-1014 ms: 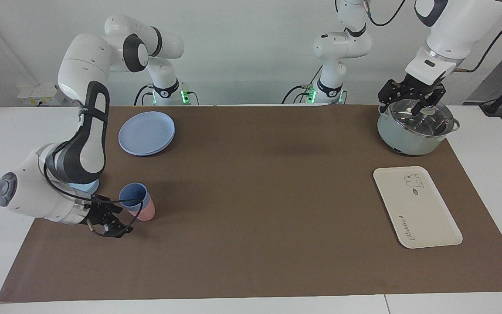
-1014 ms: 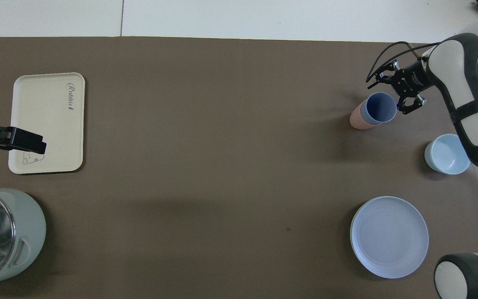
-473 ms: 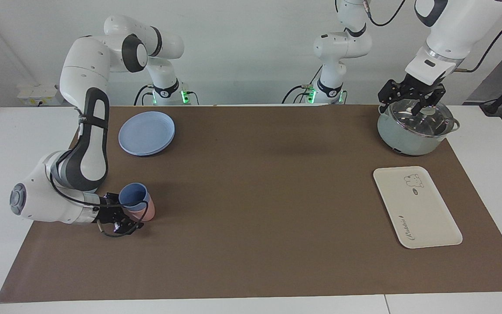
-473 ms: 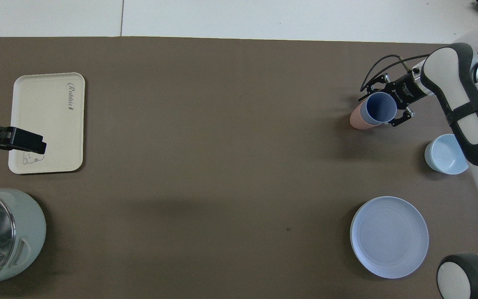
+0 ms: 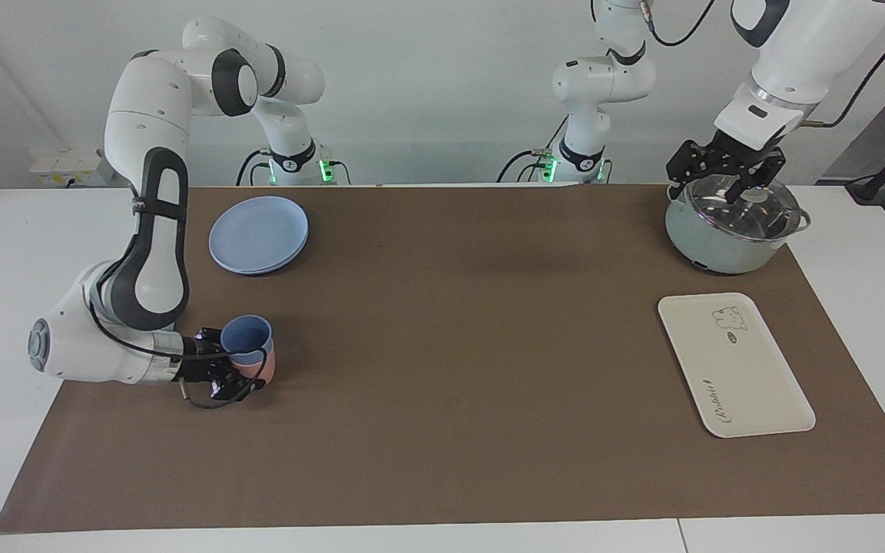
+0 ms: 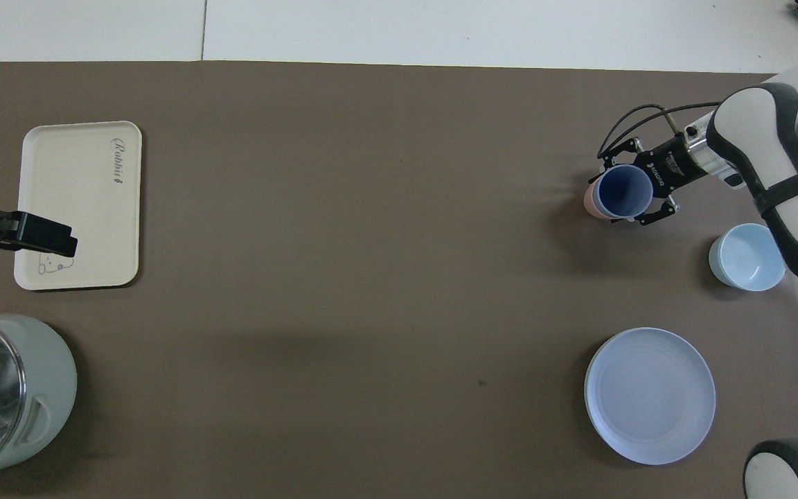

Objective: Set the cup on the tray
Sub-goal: 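Lower the right gripper and close it on the blue cup rim, then lift the nested cups with the right gripper while the left gripper approaches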

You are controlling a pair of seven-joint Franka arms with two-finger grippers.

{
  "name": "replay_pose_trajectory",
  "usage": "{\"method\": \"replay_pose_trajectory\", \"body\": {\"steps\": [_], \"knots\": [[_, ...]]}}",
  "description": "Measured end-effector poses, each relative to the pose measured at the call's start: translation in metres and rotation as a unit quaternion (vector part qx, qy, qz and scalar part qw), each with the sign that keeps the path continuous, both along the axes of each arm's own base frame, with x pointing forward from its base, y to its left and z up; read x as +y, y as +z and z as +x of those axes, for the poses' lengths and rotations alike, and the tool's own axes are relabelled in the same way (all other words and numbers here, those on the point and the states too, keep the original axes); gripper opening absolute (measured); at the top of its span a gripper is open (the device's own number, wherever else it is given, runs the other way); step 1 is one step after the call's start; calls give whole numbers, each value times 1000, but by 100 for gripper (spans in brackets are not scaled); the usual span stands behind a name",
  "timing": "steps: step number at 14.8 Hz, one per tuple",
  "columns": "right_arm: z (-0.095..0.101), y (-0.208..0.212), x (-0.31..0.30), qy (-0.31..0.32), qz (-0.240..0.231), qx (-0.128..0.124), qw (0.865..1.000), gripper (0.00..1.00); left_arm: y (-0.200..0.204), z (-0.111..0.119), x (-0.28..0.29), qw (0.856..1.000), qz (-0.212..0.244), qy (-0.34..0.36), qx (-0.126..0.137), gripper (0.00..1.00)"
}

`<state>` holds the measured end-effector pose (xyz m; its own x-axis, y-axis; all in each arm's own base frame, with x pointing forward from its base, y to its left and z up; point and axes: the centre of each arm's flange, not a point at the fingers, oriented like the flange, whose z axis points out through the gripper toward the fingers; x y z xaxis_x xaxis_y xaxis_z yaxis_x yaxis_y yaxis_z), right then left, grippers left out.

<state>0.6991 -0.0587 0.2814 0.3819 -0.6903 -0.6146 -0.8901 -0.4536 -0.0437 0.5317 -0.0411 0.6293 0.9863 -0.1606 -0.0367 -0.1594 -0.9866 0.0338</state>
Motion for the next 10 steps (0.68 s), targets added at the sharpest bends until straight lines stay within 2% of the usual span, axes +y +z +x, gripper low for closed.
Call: {"method": "replay_pose_trajectory", "body": {"steps": [4, 10], "knots": [[-18, -1, 14, -13, 36, 20, 999, 77, 0, 0, 0, 1000, 0, 0, 0, 100], [-45, 43, 70, 21, 41, 17, 999, 77, 0, 0, 0, 1000, 0, 0, 0, 100]]}}
